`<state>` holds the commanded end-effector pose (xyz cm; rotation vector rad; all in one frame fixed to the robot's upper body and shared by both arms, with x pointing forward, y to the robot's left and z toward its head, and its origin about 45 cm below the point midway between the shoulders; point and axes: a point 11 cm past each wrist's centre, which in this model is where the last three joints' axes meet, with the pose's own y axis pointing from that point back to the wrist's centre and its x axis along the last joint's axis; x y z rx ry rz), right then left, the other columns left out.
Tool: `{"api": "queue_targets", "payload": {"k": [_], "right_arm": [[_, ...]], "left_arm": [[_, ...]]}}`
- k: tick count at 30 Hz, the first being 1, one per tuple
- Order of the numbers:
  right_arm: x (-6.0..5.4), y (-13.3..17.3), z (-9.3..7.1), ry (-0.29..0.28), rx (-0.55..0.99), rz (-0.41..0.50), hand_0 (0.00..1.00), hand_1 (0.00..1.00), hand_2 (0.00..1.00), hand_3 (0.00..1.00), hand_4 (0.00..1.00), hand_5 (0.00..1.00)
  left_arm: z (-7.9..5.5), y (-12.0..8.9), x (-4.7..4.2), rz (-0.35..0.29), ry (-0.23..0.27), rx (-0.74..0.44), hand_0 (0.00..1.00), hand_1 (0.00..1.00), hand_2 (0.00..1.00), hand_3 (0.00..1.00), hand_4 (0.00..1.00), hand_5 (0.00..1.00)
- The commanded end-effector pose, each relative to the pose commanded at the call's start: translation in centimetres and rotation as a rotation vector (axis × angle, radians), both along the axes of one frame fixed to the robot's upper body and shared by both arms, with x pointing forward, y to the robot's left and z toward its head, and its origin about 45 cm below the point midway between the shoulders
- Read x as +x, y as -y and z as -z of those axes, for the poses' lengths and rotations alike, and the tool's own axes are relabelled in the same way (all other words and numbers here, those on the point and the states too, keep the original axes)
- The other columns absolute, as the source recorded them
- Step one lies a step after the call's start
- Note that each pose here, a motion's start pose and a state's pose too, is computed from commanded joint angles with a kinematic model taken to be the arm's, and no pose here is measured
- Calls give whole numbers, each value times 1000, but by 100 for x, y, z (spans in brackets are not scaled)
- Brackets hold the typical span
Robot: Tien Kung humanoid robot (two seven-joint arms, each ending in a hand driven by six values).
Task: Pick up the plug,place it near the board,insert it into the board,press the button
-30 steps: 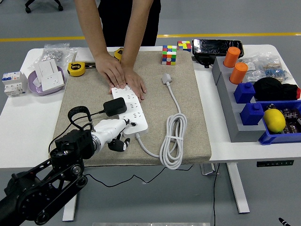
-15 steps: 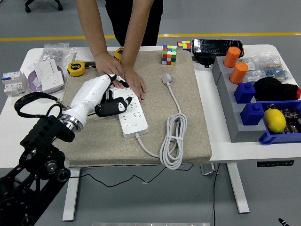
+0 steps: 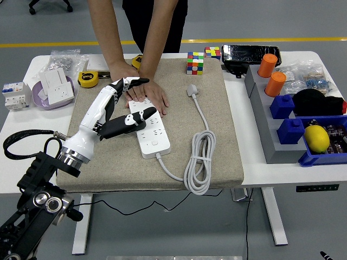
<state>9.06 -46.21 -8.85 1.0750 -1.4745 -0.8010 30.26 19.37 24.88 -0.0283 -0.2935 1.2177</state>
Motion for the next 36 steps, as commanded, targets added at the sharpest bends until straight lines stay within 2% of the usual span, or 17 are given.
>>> {"api": "queue_targets", "payload": {"k": [7, 14, 15, 16, 18, 21, 22, 27, 28, 30, 33, 34, 36], "right_arm": [[-1, 3, -1, 1, -1, 0, 818, 752, 751, 789, 998, 913], [-4, 2, 0, 0, 0, -1, 818, 751, 751, 789, 998, 913], [-8, 6, -1, -1, -1, -1, 818, 751, 751, 789, 998, 913], [-10, 9, -2, -2, -2, -1, 818, 752, 751, 789, 998, 914], [-13, 12, -2, -3, -2, 1, 818, 752, 751, 789, 998, 914], [-9, 25, -9, -2, -5, 1, 818, 752, 751, 789, 998, 914], [-6, 26, -10, -1, -5, 1, 818, 752, 751, 790, 998, 912], [23, 18, -13, 5, -4, -1, 818, 752, 751, 790, 998, 912], [28, 17, -13, 6, -3, -2, 818, 752, 751, 790, 998, 913], [38, 16, -15, 7, -3, -2, 818, 752, 751, 790, 998, 913], [37, 20, -17, 7, -4, -1, 818, 752, 751, 790, 998, 913], [35, 22, -17, 5, -5, -1, 818, 751, 751, 789, 998, 912], [32, 25, -18, 5, -5, 0, 818, 751, 751, 789, 998, 912]], "left_arm": [[69, -134, -30, -2, -126, -243, 998, 998, 998, 998, 998, 771], [140, -143, -50, 5, -149, -185, 998, 998, 998, 998, 998, 762], [150, -147, -48, 5, -150, -164, 998, 998, 998, 998, 998, 762], [156, -157, -45, 2, -148, -140, 950, 943, 898, 995, 998, 690], [162, -170, -40, -1, -140, -89, 950, 943, 898, 995, 998, 690], [189, -202, -7, -5, -138, 58, 950, 943, 898, 995, 998, 690], [195, -208, 6, -6, -135, 107, 428, 456, 478, 928, 861, 311], [318, -166, 88, 44, -151, 414, 428, 456, 478, 928, 861, 311], [343, -158, 99, 50, -149, 465, 273, 182, 291, 915, 707, 139], [407, -132, 133, 65, -144, 580, 273, 182, 291, 915, 707, 139], [464, -106, 186, 62, -111, 720, 273, 182, 291, 915, 707, 139], [482, -95, 204, 58, -97, 765, 237, 96, 190, 883, 556, 30], [512, -67, 223, 57, -76, 832, 237, 96, 190, 883, 556, 30]]}}
